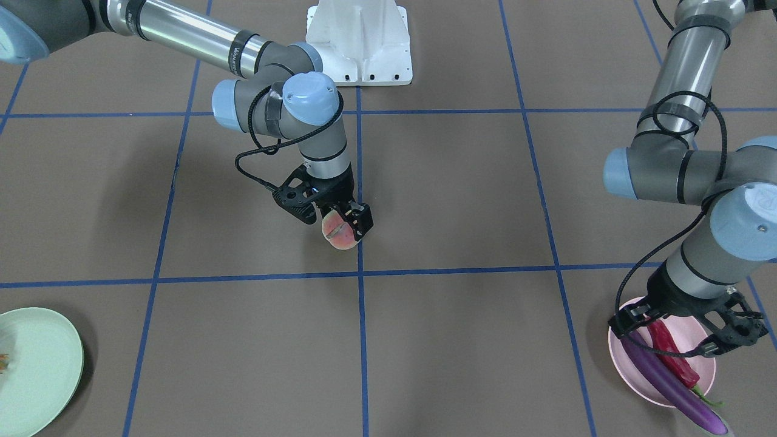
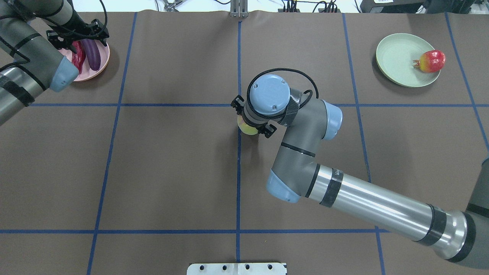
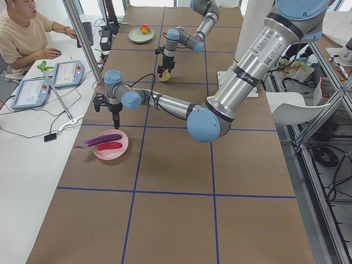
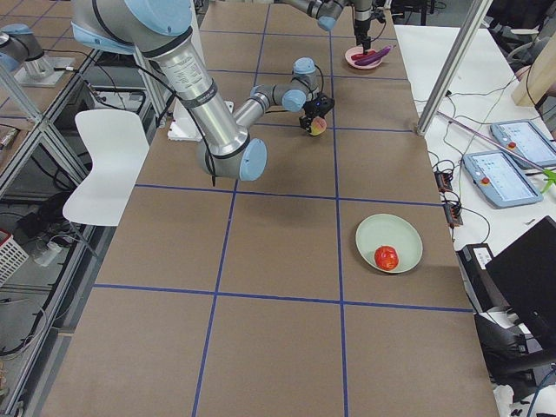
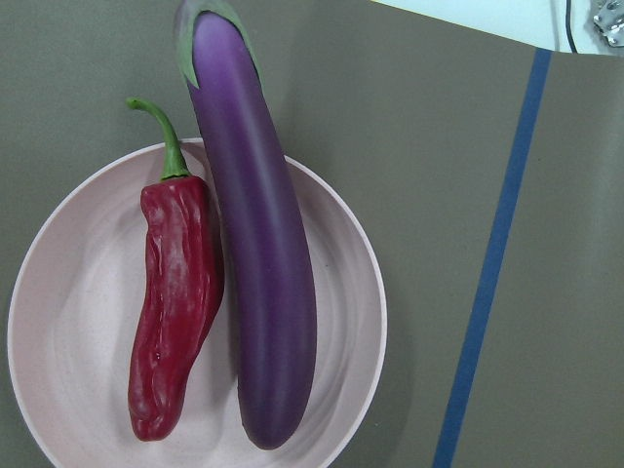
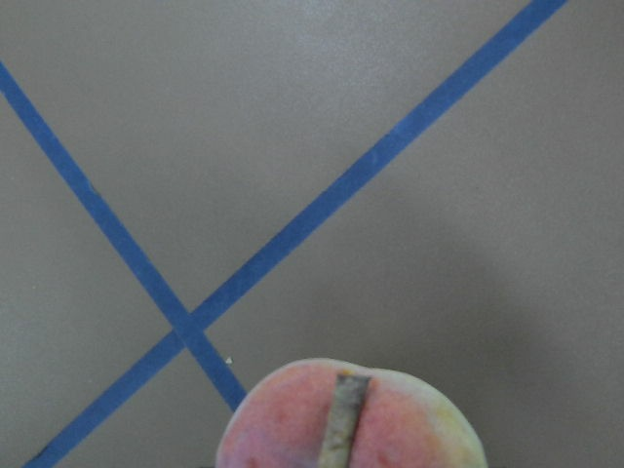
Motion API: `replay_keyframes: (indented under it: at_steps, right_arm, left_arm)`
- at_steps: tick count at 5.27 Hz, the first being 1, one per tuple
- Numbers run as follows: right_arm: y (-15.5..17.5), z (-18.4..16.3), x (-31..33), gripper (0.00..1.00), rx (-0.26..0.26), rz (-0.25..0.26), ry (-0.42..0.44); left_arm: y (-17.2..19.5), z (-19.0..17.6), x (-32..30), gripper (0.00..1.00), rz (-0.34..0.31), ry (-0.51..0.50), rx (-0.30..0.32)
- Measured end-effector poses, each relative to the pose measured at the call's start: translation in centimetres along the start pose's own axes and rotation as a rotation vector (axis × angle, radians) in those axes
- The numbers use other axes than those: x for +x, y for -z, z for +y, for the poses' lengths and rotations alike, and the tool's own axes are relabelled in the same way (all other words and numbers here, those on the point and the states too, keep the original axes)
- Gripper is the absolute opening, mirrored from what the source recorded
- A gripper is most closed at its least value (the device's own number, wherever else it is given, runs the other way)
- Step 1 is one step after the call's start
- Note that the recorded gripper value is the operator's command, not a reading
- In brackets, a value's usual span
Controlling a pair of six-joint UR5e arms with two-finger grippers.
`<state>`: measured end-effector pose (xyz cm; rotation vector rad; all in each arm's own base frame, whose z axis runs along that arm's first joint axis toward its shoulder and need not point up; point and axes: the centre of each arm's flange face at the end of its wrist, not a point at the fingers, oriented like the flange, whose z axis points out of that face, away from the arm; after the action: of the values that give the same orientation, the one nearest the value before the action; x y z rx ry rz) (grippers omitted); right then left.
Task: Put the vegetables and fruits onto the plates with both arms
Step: 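Lift the peach and carry it onto the green plate with the right gripper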
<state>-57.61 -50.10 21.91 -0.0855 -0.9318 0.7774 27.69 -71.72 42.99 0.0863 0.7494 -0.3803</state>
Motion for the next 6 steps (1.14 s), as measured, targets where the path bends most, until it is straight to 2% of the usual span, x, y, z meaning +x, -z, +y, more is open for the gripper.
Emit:
replay_keyframes:
  at_steps: [1, 2, 3, 4, 5, 6]
  right_arm:
    - [2.5, -5.6, 0.0, 0.00, -0.001, -0.012, 0.024]
    - [4.0, -13.2, 1.4, 0.00, 0.033, -0.001, 0.088]
    - [4.5, -21.9, 4.2, 0.00, 0.094, 0.045, 0.171]
    - [3.7, -29.8, 8.2, 0.00, 0.135, 0.129, 0.255]
    - [1.9, -36.6, 12.4, 0.00, 0.150, 0.217, 0.326]
    - [0.5, -41.4, 15.7, 0.00, 0.150, 0.265, 0.367]
  left_arm:
    - [0.2, 0.2, 0.3, 1.00, 0.007, 0.004, 0.000]
    - [0.1, 1.4, 1.6, 1.00, 0.019, 0.012, -0.008]
    - [0.2, 3.3, 3.7, 1.00, 0.040, 0.011, -0.017]
    - [0.6, 4.6, 5.1, 1.00, 0.059, 0.007, -0.019]
    - [0.9, 5.4, 6.2, 1.00, 0.070, 0.004, -0.022]
    - [1.3, 5.6, 6.9, 1.00, 0.079, -0.001, -0.022]
